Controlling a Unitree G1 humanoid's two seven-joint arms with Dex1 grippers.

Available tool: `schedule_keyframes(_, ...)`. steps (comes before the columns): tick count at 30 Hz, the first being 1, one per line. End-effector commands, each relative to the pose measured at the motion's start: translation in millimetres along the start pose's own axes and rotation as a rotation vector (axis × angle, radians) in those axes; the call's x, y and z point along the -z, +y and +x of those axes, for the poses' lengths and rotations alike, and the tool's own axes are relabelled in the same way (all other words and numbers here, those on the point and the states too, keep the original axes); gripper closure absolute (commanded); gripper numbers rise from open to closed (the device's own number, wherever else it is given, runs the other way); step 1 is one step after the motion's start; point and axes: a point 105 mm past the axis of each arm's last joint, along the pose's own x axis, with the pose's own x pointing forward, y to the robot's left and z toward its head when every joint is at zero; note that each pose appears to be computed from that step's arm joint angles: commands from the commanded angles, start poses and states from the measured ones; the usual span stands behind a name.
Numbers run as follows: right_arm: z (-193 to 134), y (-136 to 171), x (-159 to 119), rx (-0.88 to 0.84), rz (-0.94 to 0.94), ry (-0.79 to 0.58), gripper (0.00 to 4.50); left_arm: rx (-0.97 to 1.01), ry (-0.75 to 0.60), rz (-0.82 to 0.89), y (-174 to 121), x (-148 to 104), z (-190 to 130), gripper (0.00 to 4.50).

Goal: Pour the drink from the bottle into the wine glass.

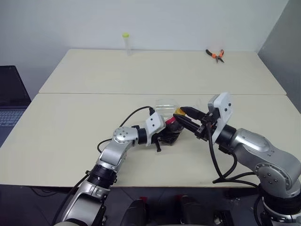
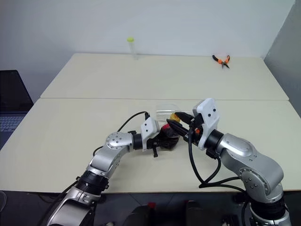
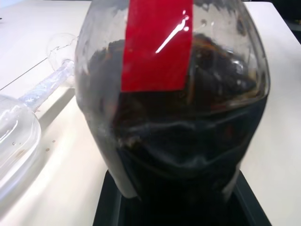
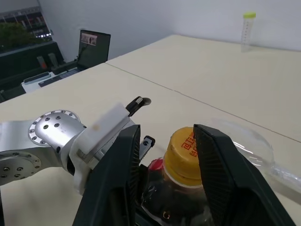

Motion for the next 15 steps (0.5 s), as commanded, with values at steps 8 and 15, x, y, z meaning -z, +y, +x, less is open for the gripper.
schedule_keyframes(8, 0.7, -8.3, -4.9, 0.034, -0.038, -0.041, 1.95, 0.011, -0.058, 0.059, -0.6, -19.1, 1.9, 3.76)
schedule_keyframes(15, 0.0, -9.0, -0.3, 0.031, -0.042, -0.019, 1.64, 0.014, -0.057, 0.06, -0.8, -19.0, 1.9, 3.76)
